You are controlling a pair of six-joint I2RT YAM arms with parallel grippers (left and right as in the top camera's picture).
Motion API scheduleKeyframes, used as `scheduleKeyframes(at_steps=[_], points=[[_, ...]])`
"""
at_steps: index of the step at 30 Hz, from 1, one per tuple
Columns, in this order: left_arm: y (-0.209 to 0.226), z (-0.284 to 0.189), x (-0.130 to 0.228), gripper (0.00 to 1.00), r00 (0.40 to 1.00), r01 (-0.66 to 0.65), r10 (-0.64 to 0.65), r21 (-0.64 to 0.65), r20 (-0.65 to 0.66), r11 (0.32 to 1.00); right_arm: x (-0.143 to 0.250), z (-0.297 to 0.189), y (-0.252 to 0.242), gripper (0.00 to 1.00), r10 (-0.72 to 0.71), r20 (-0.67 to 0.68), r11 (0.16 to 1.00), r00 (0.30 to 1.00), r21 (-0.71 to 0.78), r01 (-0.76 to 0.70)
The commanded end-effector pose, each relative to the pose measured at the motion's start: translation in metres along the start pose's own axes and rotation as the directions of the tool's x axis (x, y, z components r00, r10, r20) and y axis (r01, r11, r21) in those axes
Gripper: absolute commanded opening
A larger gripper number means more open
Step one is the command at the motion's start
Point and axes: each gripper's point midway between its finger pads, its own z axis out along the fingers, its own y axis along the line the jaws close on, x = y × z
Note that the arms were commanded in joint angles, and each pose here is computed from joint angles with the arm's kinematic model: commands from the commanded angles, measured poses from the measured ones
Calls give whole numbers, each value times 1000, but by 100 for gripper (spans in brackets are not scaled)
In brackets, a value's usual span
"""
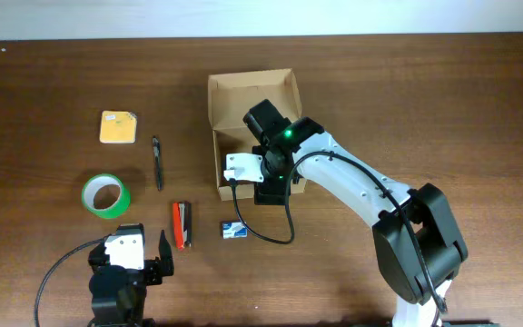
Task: Pack container
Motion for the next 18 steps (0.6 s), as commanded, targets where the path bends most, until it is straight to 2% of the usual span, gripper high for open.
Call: scheduleKeyframes(at_steps=[1, 13, 18], points=[[3, 0, 2, 100, 1000, 15, -15, -15, -6, 1000, -7, -3, -6, 83, -6, 10, 1000, 1000, 16, 5], [3, 0, 2, 99, 1000, 15, -15, -15, -6, 1000, -29, -29, -24, 83, 55, 61, 996, 997, 68, -60], [3, 0, 2, 100, 1000, 15, -15, -15, -6, 1000, -42, -60, -22, 83, 90, 91, 994, 992, 62, -95]])
